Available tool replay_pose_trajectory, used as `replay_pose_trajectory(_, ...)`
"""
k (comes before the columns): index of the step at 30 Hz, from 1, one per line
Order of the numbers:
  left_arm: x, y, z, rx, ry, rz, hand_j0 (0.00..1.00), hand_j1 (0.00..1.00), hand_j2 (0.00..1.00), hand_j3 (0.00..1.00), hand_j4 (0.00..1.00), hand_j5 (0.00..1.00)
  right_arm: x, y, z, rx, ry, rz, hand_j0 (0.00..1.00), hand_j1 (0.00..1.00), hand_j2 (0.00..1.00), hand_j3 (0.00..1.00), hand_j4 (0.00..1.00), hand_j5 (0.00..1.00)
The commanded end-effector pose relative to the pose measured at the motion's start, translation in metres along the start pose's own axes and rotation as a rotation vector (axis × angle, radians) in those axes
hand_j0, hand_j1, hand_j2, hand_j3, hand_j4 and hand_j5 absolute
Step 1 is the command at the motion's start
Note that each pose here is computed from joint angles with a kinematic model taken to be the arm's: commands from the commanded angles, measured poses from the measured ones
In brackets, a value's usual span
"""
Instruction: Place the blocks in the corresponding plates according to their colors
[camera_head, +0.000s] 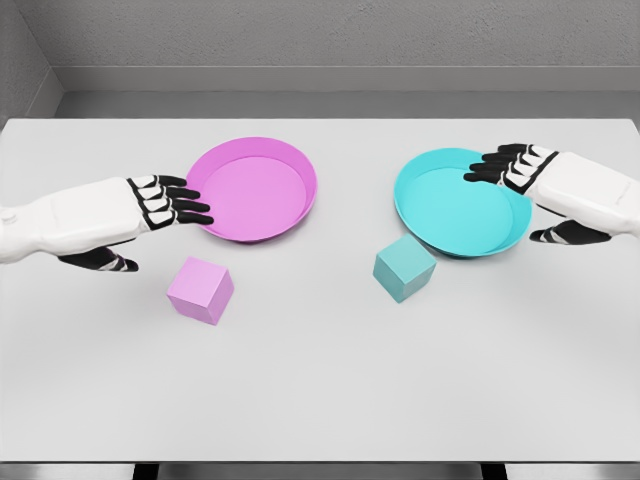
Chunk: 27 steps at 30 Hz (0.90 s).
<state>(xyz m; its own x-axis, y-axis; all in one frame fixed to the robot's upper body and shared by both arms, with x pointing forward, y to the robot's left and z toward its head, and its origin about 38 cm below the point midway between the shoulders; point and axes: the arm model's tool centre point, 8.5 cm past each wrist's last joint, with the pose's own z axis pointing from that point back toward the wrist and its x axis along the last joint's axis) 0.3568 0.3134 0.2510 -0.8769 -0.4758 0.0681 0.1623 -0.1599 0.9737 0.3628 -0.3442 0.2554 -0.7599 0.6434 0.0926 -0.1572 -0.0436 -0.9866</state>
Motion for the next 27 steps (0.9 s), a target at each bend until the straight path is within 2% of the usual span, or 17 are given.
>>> replay_pose_trajectory(1,0.001,0.0,0.0,0.002,-0.001,0.004,1.0,1.0,1.0,1.0,1.0,1.0,0.0,-0.001,0.0,-0.002,0.0,-0.004,1.0,1.0,1.0,1.0,1.0,1.0)
replay_pose_trajectory(4,0.002,-0.004,-0.002,-0.009,-0.008,0.007,1.0,1.0,1.0,1.0,1.0,1.0,-0.001,-0.002,0.0,0.0,0.005,0.009,1.0,1.0,1.0,1.0,1.0,1.0)
replay_pose_trajectory(8,0.01,-0.024,-0.016,-0.053,-0.047,0.015,1.0,1.0,1.0,1.0,1.0,1.0,-0.001,-0.002,0.0,0.002,0.005,0.009,1.0,1.0,1.0,1.0,1.0,1.0)
replay_pose_trajectory(10,0.011,-0.026,-0.017,-0.056,-0.052,0.021,1.0,1.0,1.0,1.0,1.0,1.0,0.0,0.001,-0.002,0.018,0.0,0.005,1.0,1.0,1.0,1.0,1.0,1.0)
replay_pose_trajectory(12,0.012,-0.029,-0.018,-0.061,-0.054,0.026,1.0,1.0,1.0,1.0,1.0,1.0,0.009,0.008,-0.013,0.035,-0.038,-0.003,1.0,1.0,1.0,1.0,1.0,1.0)
replay_pose_trajectory(13,0.013,-0.035,-0.017,-0.074,-0.055,0.042,1.0,1.0,1.0,1.0,1.0,1.0,0.015,0.009,-0.022,0.064,-0.07,0.004,1.0,1.0,1.0,1.0,1.0,1.0)
replay_pose_trajectory(15,0.013,-0.039,-0.017,-0.079,-0.054,0.059,1.0,1.0,1.0,1.0,1.0,1.0,0.023,0.008,-0.038,0.081,-0.117,0.018,1.0,1.0,1.0,1.0,1.0,1.0)
replay_pose_trajectory(17,0.011,-0.045,-0.019,-0.083,-0.022,0.093,1.0,1.0,1.0,1.0,1.0,1.0,0.031,0.012,-0.051,0.092,-0.149,0.026,1.0,1.0,1.0,1.0,1.0,1.0)
replay_pose_trajectory(19,0.012,-0.05,-0.025,-0.08,-0.007,0.109,1.0,1.0,1.0,1.0,1.0,1.0,0.037,0.023,-0.065,0.11,-0.147,0.059,1.0,1.0,1.0,1.0,1.0,1.0)
replay_pose_trajectory(21,0.011,-0.052,-0.025,-0.076,0.012,0.132,1.0,1.0,1.0,1.0,1.0,1.0,0.037,0.025,-0.065,0.121,-0.142,0.07,1.0,1.0,1.0,1.0,1.0,1.0)
replay_pose_trajectory(24,0.01,-0.052,-0.025,-0.075,0.015,0.133,1.0,1.0,1.0,1.0,1.0,1.0,0.039,0.028,-0.068,0.131,-0.152,0.068,1.0,1.0,1.0,1.0,1.0,1.0)
replay_pose_trajectory(26,0.007,-0.053,-0.025,-0.079,0.047,0.133,1.0,1.0,1.0,1.0,1.0,1.0,0.04,0.03,-0.069,0.136,-0.156,0.067,1.0,1.0,1.0,1.0,1.0,1.0)
replay_pose_trajectory(27,0.007,-0.054,-0.025,-0.084,0.05,0.135,1.0,1.0,1.0,1.0,1.0,1.0,0.044,0.036,-0.071,0.153,-0.168,0.063,1.0,1.0,1.0,1.0,1.0,1.0)
